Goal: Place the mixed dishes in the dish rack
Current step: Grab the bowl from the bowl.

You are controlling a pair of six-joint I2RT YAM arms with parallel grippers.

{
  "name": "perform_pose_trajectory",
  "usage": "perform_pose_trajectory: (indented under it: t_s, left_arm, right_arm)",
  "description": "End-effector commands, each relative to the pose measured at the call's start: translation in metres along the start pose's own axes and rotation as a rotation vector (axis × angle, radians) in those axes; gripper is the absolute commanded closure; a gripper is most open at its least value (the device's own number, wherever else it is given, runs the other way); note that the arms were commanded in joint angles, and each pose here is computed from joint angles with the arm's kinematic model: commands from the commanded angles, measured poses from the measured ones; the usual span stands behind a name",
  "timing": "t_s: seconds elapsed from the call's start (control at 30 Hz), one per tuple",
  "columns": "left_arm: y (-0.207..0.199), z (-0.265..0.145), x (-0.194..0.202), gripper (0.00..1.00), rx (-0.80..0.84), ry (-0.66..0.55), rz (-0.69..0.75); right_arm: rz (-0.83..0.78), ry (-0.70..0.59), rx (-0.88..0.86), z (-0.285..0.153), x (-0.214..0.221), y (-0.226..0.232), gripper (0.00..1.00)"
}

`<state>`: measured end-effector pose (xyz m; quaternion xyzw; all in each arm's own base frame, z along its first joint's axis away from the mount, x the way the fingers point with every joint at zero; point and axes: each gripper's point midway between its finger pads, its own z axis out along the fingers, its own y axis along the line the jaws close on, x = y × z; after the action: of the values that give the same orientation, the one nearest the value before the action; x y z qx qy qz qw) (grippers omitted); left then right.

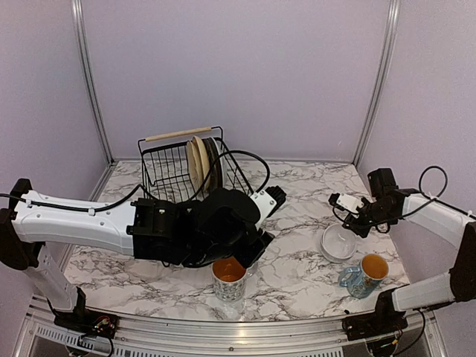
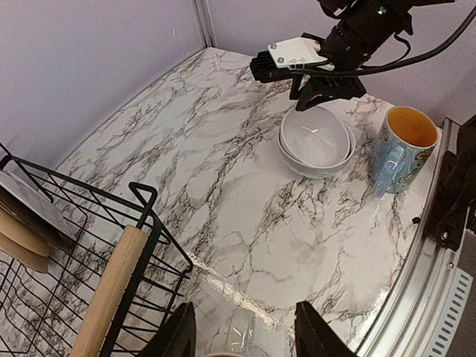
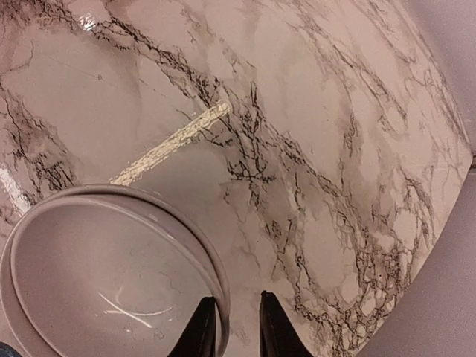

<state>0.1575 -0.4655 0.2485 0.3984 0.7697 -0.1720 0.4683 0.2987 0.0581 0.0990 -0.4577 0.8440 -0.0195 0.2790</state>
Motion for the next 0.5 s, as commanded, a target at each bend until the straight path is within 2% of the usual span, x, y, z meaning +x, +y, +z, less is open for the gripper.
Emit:
perform_pose_trajectory:
  t_s: [0.0, 0.17, 0.43, 0.47]
  left_arm:
    - [0.002, 0.004, 0.003, 0.53, -0.009, -0.001, -0.009]
    - [0.003, 0.004, 0.009, 0.53, -0.012, 0.007, -0.008]
    - [0.007, 0.002, 0.014, 0.52, -0.016, 0.007, -0.013]
    - [0.008, 0.002, 0.014, 0.52, -0.017, 0.006, -0.014]
  right_arm:
    - [-0.005, -0.046, 0.061, -0.004, -0.013, -0.013, 0.84]
    - [0.020, -0.045, 0.013, 0.000, -0.017, -0.010, 1.00]
    - [0.032, -0.109, -0.005, -0.023, -0.039, -0.014, 1.00]
    - [0.031, -0.117, -0.014, -0.026, -0.041, -0.012, 0.93]
